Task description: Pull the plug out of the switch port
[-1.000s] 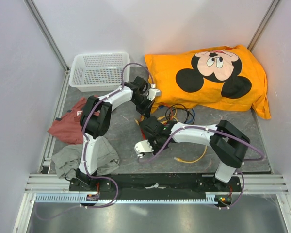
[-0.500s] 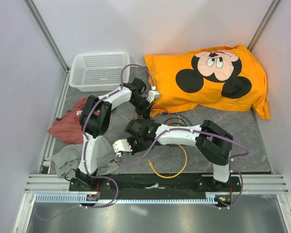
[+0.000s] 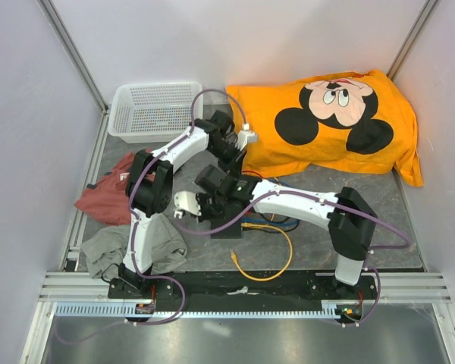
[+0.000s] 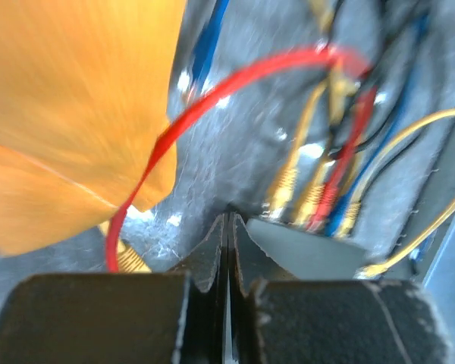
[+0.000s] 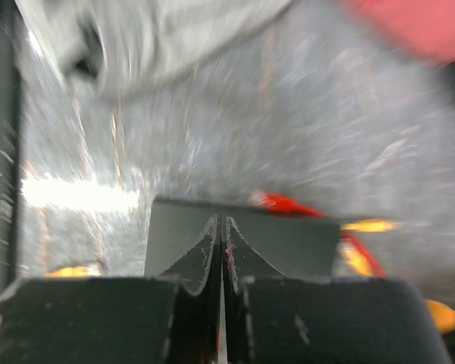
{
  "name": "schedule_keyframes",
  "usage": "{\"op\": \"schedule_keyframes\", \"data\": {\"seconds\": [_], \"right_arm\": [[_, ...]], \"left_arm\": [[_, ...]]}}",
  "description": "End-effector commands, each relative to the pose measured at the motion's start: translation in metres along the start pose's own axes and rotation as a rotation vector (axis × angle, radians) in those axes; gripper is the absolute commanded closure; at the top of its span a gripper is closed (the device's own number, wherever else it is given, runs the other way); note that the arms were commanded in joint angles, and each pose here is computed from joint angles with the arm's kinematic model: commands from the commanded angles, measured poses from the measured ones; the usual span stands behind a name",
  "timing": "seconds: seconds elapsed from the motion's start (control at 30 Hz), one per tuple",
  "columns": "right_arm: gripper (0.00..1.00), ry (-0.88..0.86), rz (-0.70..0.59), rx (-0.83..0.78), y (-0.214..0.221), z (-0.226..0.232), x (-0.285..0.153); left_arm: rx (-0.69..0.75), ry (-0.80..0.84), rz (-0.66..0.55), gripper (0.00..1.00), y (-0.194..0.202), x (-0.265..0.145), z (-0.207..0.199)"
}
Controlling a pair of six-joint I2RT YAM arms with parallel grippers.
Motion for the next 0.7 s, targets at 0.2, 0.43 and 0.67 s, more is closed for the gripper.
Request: {"op": "schedule_keyframes", "data": {"seconds": [0.2,0.43,0.67], "right_arm": [[0.76,0.318,-0.305,0.159,-0.082,-0.004,-0.183],[0.18,0.629,-0.464,0.352,-0.072,-0.022,-0.254],[0.02,0.777,-0.507,0.671,-0.014,-0.09,-0.268]], "left_arm": [[0.069,-0.118,-0.255,0.66,-0.086,-0.11,-0.064],[-0.006,-0.313,-0.366,0.18,-0.087,-0.172,-0.082],[-0.096,-0.475,-0.568,0.01,-0.069,-0.235,-0.09]]}}
Point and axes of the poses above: each gripper's point midway between its finger pads, its own x axis out along the fingers, its own z axis along the line the jaws close on, y = z × x, the point moved 9 cm from there along -x, back along the fingers, and after that the axes turned 4 degrees about x, right-handed, at the moved point
